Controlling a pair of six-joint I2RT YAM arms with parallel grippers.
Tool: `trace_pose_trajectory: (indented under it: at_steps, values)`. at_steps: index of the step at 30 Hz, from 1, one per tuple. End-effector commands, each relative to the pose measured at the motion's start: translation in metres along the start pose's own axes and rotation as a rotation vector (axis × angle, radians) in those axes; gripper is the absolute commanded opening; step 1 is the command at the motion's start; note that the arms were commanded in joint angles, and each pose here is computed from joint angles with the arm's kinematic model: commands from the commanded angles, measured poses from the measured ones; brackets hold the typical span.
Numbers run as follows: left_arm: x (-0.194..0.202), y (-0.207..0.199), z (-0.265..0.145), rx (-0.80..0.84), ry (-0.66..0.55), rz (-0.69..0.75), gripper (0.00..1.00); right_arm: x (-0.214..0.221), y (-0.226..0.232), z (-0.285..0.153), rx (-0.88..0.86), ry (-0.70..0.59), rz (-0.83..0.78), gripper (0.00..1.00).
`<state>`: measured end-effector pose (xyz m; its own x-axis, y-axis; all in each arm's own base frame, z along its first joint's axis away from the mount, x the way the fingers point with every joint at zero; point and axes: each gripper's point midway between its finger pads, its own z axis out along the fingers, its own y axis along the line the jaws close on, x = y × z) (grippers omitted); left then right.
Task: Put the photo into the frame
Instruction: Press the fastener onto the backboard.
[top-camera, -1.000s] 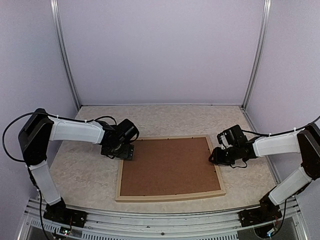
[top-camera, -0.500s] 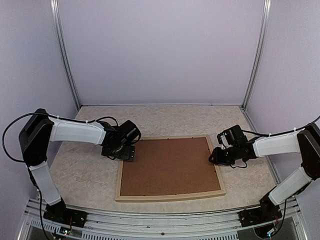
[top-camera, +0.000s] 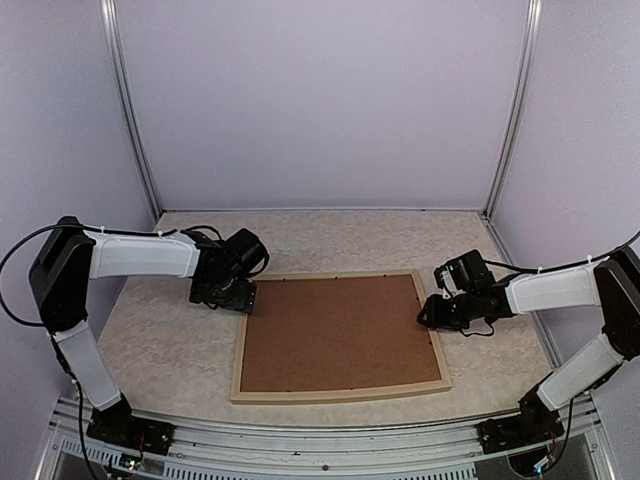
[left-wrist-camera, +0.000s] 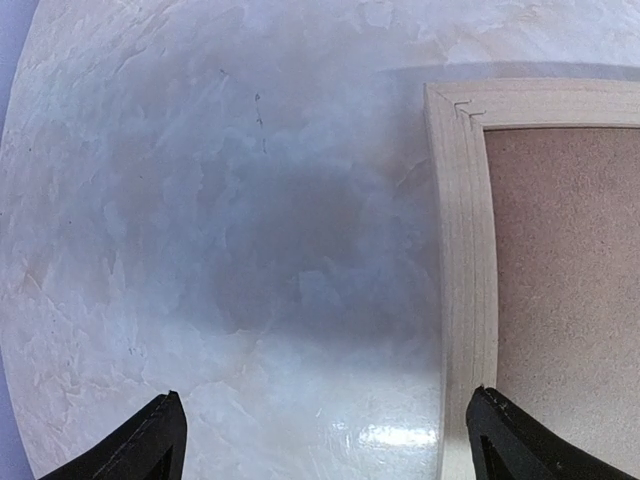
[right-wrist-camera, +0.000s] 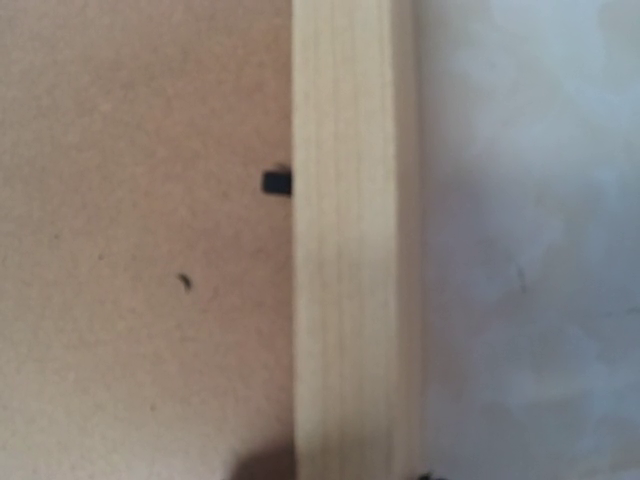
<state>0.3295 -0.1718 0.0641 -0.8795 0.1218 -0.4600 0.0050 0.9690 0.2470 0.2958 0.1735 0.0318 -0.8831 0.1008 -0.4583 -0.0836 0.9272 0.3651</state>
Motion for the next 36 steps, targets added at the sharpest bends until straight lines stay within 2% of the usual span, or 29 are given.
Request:
trace_pose_trajectory:
  at_steps: [1, 21, 30, 36]
  values:
    - [-0.002, -0.004, 0.005, -0.008, 0.018, 0.037, 0.97, 0.026, -0.009, 0.010, 0.026, 0.080, -0.017, 0.39]
    - [0.030, -0.026, 0.018, -0.012, 0.087, 0.096, 0.96, 0.024, -0.007, 0.009, 0.023, 0.075, -0.020, 0.39]
    - [-0.006, -0.013, -0.012, -0.008, -0.047, 0.016, 0.97, 0.024, -0.008, 0.009, 0.026, 0.077, -0.021, 0.39]
    - [-0.013, 0.009, -0.017, -0.020, -0.064, -0.024, 0.97, 0.023, -0.007, 0.009, 0.024, 0.078, -0.022, 0.39]
